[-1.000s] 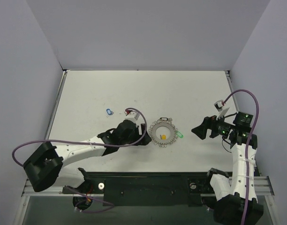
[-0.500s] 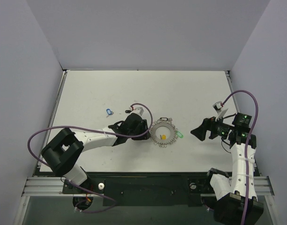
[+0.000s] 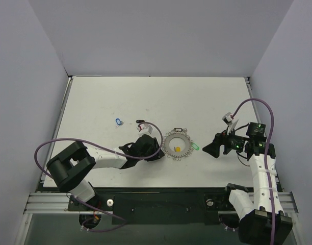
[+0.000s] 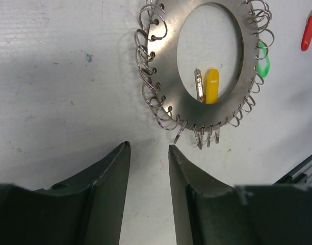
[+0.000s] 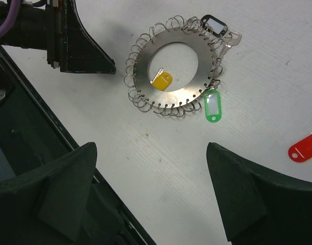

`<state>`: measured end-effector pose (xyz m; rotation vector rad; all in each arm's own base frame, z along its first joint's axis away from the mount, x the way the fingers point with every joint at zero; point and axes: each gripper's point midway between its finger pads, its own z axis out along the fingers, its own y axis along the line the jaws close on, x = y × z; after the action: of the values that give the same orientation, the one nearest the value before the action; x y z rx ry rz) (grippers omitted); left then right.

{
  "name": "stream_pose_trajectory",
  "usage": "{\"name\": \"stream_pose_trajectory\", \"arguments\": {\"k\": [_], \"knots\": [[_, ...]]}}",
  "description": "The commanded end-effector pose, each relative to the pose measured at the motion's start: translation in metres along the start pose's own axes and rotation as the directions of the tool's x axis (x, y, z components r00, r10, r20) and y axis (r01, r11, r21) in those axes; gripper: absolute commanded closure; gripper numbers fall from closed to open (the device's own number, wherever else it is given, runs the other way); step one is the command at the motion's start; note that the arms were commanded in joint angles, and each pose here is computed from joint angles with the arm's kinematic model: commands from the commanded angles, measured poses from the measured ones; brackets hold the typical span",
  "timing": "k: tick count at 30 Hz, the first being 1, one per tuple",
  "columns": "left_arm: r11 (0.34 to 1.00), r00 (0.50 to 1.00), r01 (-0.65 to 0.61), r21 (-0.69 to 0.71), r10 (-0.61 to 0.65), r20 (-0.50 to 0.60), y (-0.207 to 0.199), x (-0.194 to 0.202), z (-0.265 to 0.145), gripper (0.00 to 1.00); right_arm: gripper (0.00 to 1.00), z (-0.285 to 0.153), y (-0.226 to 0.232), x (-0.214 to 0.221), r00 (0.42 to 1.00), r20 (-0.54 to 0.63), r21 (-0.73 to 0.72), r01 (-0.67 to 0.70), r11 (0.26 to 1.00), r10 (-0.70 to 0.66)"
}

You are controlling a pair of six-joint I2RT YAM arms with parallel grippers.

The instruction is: Put the keys on the keyring

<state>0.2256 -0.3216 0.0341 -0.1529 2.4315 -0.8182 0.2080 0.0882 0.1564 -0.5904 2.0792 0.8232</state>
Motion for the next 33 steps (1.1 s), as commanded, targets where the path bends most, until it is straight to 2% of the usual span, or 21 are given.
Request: {"name": "stream_pose_trajectory", "arguments": {"k": [1, 5, 8, 11, 22, 33], "knots": [[0.988, 0.997, 0.054, 0.143, -0.062, 0.051, -0.029, -0.012, -0.001, 0.55, 0.17, 0.002, 0.005, 0.001, 1.000, -0.008, -0.031, 0.027, 0.999, -0.027], [0.960, 0.992, 0.106, 0.258, -0.120, 0.036, -0.044, -0.010, -0.003, 0.55, 0.17, 0.002, 0.005, 0.002, 1.000, -0.012, -0.035, 0.024, 0.999, -0.025], [0.950, 0.993, 0.108, 0.291, -0.120, 0.020, -0.052, -0.009, 0.000, 0.55, 0.17, 0.003, 0.005, 0.003, 1.000, -0.014, -0.036, 0.022, 0.999, -0.023], [0.951, 0.994, 0.105, 0.291, -0.104, -0.019, -0.051, 0.000, 0.004, 0.55, 0.17, 0.003, 0.005, 0.003, 1.000, -0.014, -0.038, 0.022, 0.999, -0.023], [0.979, 1.000, 0.020, 0.205, -0.014, -0.026, -0.034, 0.010, 0.017, 0.59, 0.17, 0.004, 0.003, 0.005, 1.000, -0.022, -0.037, 0.019, 0.999, -0.020], [0.977, 0.999, -0.002, 0.213, 0.009, -0.031, -0.039, 0.010, 0.022, 0.69, 0.17, 0.005, 0.002, 0.008, 0.999, -0.028, -0.037, 0.014, 0.999, -0.015]]}}
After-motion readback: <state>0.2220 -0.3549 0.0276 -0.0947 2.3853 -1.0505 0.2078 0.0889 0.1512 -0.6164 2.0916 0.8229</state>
